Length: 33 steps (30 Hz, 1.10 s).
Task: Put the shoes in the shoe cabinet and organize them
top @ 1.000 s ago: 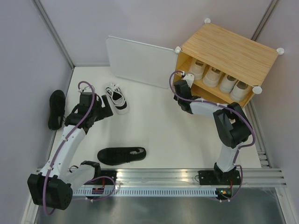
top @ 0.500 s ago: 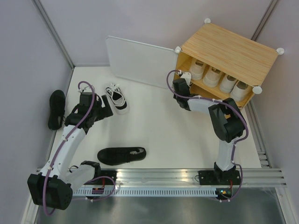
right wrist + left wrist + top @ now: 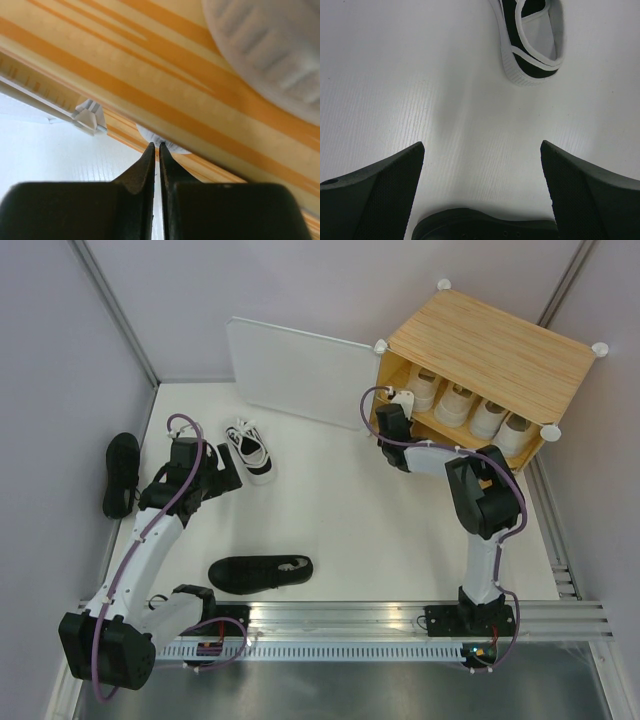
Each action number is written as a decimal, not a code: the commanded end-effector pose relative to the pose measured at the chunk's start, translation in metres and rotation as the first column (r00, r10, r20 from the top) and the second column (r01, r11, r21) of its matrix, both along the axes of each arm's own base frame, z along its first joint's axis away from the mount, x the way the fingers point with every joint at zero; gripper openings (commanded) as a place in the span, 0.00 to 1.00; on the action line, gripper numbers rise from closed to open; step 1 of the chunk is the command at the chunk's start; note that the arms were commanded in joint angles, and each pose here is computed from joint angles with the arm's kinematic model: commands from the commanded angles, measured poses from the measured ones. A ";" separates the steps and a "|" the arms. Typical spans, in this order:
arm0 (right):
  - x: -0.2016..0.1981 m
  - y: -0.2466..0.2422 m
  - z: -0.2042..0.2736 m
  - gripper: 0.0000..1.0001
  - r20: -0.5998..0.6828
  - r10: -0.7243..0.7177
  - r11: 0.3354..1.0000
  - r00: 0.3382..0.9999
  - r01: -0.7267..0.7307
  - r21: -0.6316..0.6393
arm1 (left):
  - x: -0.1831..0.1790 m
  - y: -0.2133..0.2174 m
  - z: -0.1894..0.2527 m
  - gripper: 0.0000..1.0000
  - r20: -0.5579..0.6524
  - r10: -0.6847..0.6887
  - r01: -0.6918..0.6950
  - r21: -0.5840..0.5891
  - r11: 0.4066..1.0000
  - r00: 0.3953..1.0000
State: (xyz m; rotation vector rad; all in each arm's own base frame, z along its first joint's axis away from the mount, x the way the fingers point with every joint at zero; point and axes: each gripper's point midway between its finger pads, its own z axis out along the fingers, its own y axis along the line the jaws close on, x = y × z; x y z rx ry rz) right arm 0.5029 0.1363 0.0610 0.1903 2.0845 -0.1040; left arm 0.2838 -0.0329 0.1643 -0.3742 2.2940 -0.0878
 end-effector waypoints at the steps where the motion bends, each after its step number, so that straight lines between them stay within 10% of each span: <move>1: 0.028 -0.003 0.021 0.09 0.088 -0.026 1.000 0.996 0.024 0.015 | 0.006 0.001 0.005 1.00 0.027 -0.022 0.021 0.025 0.999 0.999; 18: 0.024 0.008 0.047 0.16 0.117 0.038 0.998 0.992 -0.045 0.053 | 0.006 0.002 0.005 1.00 0.028 -0.019 0.018 0.026 0.999 0.999; 33: -0.093 0.024 0.102 0.68 0.029 0.235 0.939 0.972 -0.234 0.251 | 0.005 0.000 -0.003 1.00 0.005 -0.006 0.006 0.007 1.000 1.000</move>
